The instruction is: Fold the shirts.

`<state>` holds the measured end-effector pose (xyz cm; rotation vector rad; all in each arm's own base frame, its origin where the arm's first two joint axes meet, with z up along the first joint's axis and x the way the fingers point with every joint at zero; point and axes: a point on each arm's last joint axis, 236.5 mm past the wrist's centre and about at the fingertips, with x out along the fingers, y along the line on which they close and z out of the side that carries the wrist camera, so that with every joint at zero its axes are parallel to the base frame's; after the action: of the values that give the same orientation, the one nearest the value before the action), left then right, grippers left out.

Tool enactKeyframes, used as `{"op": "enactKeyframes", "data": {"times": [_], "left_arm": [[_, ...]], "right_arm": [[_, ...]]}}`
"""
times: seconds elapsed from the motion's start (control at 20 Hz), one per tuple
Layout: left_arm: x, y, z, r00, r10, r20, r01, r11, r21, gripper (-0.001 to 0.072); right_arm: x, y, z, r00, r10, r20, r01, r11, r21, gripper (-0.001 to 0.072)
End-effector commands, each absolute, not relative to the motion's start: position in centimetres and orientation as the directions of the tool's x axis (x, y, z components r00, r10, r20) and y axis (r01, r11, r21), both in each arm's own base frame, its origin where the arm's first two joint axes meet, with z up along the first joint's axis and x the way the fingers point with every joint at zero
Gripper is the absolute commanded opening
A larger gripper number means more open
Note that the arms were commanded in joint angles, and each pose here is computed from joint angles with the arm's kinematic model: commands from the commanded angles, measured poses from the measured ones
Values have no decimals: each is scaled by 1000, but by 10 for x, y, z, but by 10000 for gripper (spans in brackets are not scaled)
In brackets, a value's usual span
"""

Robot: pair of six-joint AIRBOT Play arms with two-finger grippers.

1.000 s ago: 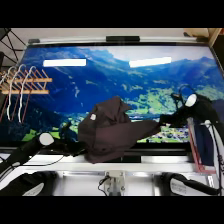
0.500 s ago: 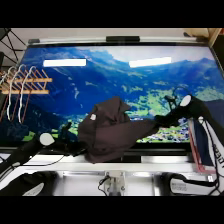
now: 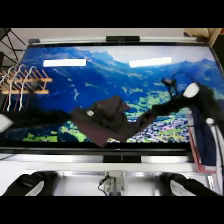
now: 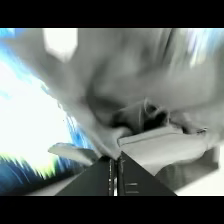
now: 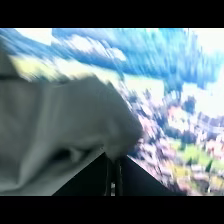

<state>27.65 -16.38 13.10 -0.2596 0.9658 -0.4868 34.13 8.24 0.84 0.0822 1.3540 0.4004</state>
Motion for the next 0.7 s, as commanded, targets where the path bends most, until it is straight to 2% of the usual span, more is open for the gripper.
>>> {"op": "enactKeyframes", "data": {"times": [0.0, 0.05, 0.15, 0.25, 0.4, 0.65], "left_arm": [[268, -85, 365, 884, -332, -328, 273, 938, -214, 29], [242, -72, 443, 947, -297, -124, 273, 945, -180, 29], [174, -59, 550, 948, -257, 188, 282, 952, -120, 30], [124, -58, 592, 911, -255, 325, 306, 945, -116, 30], [105, -61, 593, 901, -272, 338, 337, 929, -151, 30], [111, -62, 585, 912, -276, 304, 329, 934, -140, 30]], "right_arm": [[357, 97, 175, 533, 383, -754, -346, 913, 219, 70], [355, 94, 239, 675, 375, -635, -335, 923, 188, 70], [320, 87, 370, 886, 355, -299, -319, 934, 163, 70], [268, 81, 441, 939, 338, -67, -322, 929, 180, 70], [216, 81, 463, 939, 343, 17, -340, 924, 175, 70], [202, 83, 442, 932, 355, -68, -338, 922, 187, 70]]}}
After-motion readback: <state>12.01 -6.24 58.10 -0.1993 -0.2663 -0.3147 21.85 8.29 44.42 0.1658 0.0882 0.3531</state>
